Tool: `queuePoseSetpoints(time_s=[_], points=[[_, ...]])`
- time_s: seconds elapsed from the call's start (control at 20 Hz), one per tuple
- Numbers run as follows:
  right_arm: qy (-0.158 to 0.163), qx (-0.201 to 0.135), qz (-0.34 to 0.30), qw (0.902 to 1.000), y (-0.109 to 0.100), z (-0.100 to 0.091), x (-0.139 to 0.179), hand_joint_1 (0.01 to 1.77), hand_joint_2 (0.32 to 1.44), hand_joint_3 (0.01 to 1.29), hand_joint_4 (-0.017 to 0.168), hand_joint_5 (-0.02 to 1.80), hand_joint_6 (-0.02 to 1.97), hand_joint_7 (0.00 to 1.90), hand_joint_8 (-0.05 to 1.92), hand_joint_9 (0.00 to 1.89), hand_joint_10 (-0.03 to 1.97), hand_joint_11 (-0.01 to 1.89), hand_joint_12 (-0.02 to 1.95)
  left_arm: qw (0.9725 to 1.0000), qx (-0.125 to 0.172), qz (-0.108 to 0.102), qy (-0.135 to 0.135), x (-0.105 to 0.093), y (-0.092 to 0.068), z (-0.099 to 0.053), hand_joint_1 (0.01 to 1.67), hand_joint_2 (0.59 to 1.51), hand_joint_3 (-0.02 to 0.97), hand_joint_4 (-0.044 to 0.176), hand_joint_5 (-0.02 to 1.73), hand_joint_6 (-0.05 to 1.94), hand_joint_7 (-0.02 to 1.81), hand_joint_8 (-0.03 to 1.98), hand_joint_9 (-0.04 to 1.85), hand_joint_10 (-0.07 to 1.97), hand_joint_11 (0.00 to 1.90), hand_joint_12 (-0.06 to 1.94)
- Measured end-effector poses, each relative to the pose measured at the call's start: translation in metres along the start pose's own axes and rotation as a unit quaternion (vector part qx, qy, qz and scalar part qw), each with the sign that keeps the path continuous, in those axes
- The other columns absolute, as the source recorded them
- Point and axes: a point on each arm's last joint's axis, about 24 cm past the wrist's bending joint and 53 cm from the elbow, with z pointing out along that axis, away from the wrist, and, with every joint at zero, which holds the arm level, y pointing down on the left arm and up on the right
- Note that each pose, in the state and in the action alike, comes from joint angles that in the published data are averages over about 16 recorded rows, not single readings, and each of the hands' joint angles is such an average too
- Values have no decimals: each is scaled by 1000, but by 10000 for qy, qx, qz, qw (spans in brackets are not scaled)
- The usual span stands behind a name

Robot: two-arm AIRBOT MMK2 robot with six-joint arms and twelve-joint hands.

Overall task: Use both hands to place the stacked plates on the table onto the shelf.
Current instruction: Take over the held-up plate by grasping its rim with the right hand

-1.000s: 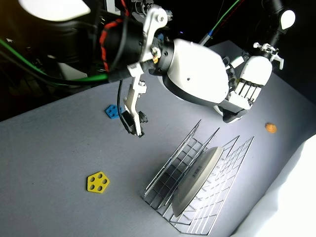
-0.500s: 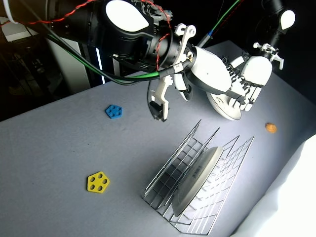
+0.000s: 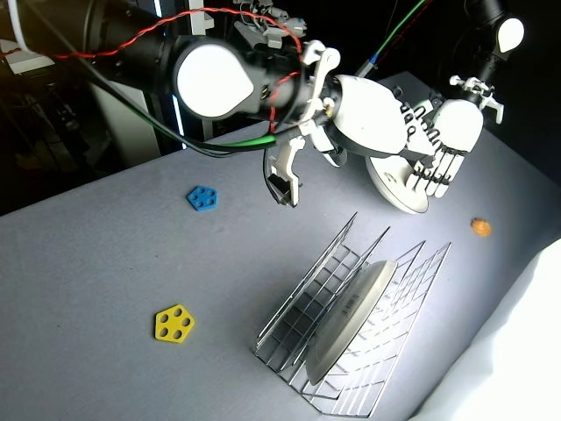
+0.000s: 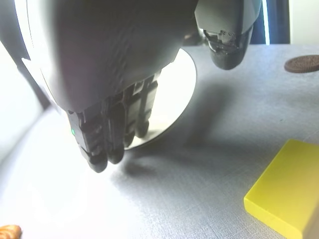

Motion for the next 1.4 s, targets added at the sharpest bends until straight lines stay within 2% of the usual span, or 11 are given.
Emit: queuePoseSetpoints(time_s=[0.2,0.35,0.6,1.4], points=[[-276,-99,-306,9991,3,5,2,1329,967,12,2,139,15,104,6,60,18,11,375,10000,-1,0,0,0,0,0,14,1040,19,-4,90,-4,60,-16,104,22,17,160],[-318,-159,-487,9982,5,12,12,1321,971,12,2,130,15,94,6,55,19,11,372,10000,-2,0,0,0,0,0,14,1041,19,-5,90,-5,60,-17,104,22,17,160],[-250,-190,-620,9976,5,28,33,1305,974,11,3,118,15,76,6,41,18,11,350,10000,-2,-3,0,0,0,0,13,1045,19,-5,91,-6,60,-16,105,23,19,164],[-30,77,-399,9992,-24,77,80,1317,969,11,1,122,15,73,5,35,18,11,308,10000,-1,-17,6,1,0,1,14,1047,19,-6,82,-7,53,-16,98,23,21,124]])
